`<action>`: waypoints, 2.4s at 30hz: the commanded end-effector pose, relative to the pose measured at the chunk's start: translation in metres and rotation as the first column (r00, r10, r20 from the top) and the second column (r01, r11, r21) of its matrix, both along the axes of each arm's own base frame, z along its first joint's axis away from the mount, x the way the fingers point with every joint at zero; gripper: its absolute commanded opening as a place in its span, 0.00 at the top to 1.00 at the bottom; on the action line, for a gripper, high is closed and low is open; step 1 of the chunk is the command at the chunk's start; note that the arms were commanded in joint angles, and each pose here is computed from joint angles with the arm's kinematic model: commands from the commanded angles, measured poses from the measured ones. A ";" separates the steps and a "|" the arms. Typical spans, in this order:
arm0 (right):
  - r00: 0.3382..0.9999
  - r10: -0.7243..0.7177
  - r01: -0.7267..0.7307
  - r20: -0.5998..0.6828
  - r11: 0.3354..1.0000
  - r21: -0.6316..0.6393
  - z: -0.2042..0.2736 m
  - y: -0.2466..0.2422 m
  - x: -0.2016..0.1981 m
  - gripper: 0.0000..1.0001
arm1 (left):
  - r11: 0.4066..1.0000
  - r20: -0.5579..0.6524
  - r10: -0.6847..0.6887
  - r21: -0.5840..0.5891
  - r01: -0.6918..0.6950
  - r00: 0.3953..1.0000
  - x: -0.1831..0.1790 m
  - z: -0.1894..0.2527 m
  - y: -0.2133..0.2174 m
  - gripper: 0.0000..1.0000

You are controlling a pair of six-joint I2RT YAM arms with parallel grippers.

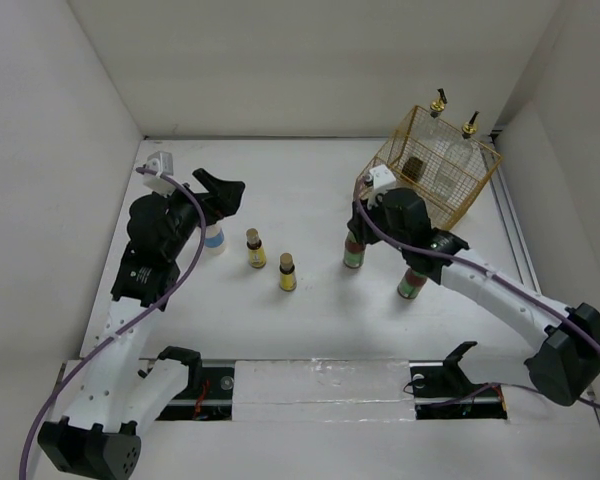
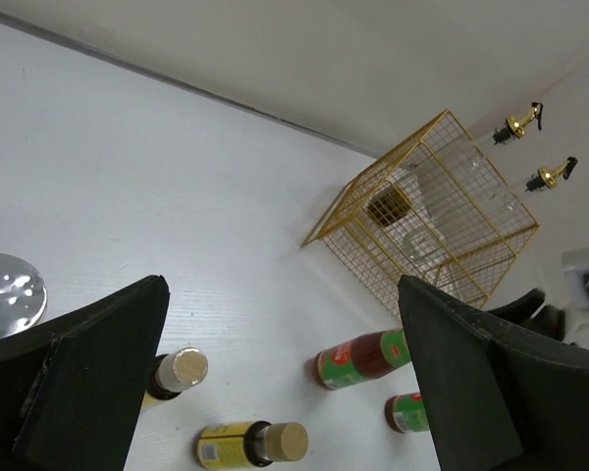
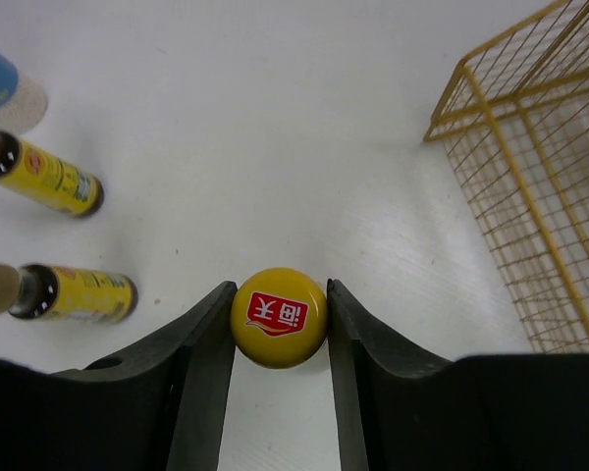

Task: Organize the condiment bottles

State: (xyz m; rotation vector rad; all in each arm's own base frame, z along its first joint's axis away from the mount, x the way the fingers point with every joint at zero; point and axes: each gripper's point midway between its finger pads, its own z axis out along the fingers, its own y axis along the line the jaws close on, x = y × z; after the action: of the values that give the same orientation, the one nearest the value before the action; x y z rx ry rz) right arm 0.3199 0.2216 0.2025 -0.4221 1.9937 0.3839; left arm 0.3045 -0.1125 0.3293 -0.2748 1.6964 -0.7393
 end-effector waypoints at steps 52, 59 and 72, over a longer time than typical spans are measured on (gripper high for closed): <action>0.860 -0.307 0.232 0.407 0.947 0.223 0.112 -0.125 0.226 0.87 | 0.990 -0.048 -0.047 0.131 0.053 0.998 0.034 -0.030 -0.009 0.00; 0.873 -0.318 0.248 0.369 0.942 0.226 0.092 -0.118 0.225 0.62 | 0.991 -0.042 -0.055 0.120 0.059 0.998 0.030 -0.028 -0.010 0.00; 0.824 -0.431 0.357 0.367 0.899 0.254 0.156 -0.130 0.124 0.09 | 0.990 0.025 -0.108 0.094 0.105 0.994 0.014 -0.007 -0.016 0.00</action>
State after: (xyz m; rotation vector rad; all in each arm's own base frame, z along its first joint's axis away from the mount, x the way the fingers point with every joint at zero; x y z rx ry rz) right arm 0.4826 0.1025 0.3314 -0.0479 1.6012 0.2078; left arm 0.3268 -0.1231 0.2956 -0.1557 1.8196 -0.6823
